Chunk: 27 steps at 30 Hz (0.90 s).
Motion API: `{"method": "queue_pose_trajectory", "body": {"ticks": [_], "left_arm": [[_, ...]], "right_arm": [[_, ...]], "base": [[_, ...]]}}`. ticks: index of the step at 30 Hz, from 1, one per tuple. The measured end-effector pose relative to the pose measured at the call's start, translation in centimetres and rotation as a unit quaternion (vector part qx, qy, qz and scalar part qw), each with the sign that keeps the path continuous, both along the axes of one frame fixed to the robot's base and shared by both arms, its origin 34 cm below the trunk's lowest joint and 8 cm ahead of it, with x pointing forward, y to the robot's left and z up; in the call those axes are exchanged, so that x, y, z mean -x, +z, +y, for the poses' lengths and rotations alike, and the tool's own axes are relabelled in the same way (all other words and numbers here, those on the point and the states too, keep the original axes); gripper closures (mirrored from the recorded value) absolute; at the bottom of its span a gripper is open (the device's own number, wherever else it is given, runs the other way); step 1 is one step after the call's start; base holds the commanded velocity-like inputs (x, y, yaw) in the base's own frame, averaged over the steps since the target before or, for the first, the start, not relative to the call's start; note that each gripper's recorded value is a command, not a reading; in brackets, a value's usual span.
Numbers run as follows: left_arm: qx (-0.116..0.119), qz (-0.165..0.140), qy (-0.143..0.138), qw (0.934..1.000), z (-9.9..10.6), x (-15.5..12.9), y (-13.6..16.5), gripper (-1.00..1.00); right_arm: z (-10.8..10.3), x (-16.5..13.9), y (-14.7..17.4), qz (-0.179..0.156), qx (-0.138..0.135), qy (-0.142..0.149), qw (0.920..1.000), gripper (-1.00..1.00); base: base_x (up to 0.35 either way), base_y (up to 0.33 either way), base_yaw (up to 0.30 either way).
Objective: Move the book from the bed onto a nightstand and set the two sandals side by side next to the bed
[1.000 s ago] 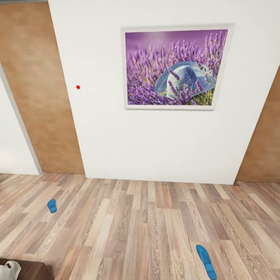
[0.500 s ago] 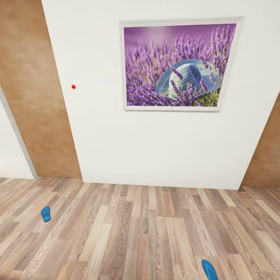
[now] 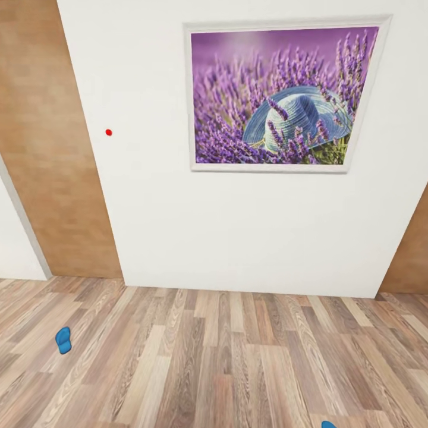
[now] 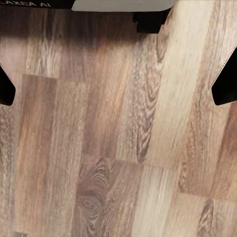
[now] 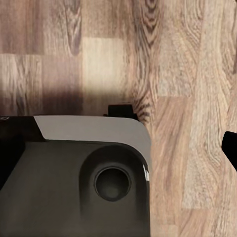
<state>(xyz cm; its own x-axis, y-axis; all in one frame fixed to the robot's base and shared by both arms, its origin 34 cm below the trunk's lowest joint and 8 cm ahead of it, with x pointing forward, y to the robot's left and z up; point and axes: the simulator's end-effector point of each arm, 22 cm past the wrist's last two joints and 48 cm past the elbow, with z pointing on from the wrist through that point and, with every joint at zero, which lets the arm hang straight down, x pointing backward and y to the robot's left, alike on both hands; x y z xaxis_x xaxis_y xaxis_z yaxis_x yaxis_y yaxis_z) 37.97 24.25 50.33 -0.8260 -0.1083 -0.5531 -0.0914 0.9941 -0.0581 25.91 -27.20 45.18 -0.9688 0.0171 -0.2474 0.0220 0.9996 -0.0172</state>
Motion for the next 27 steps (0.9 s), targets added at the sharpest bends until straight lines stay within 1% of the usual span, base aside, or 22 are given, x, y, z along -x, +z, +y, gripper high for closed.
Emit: {"method": "queue_pose_trajectory", "body": {"ticks": [5, 10, 17, 21, 27], "left_arm": [[0.003, -0.003, 0.019, 0.9998, 0.6, -0.1, 0.1, -1.00], [0.005, -0.004, 0.022, 0.9997, 0.6, -0.1, 0.1, -1.00], [0.005, -0.004, 0.023, 0.9997, 0.7, -0.1, 0.1, -1.00], [0.005, 0.008, 0.024, 0.9997, 0.7, 0.9, -0.5, -1.00], [0.005, 0.012, 0.023, 0.9996, 0.7, 1.3, -0.7, -1.00]], "right_arm": [[-0.1, 0.0, 0.0, 0.000, 0.001, 0.000, 1.0000, -1.00], [0.0, 0.0, 0.0, 0.000, 0.000, 0.000, 1.0000, -1.00], [0.1, 0.0, 0.0, 0.000, 0.000, 0.000, 1.0000, -1.00], [0.1, 0.1, 0.0, 0.001, -0.001, 0.000, 1.0000, -1.00], [0.1, 0.1, 0.0, 0.001, -0.001, 0.000, 1.0000, -1.00]], "base": [[0.287, 0.121, 0.000], [0.305, 0.112, 0.000], [0.328, 0.017, 0.000], [0.332, 0.002, 0.000], [0.333, 0.000, 0.000]]}}
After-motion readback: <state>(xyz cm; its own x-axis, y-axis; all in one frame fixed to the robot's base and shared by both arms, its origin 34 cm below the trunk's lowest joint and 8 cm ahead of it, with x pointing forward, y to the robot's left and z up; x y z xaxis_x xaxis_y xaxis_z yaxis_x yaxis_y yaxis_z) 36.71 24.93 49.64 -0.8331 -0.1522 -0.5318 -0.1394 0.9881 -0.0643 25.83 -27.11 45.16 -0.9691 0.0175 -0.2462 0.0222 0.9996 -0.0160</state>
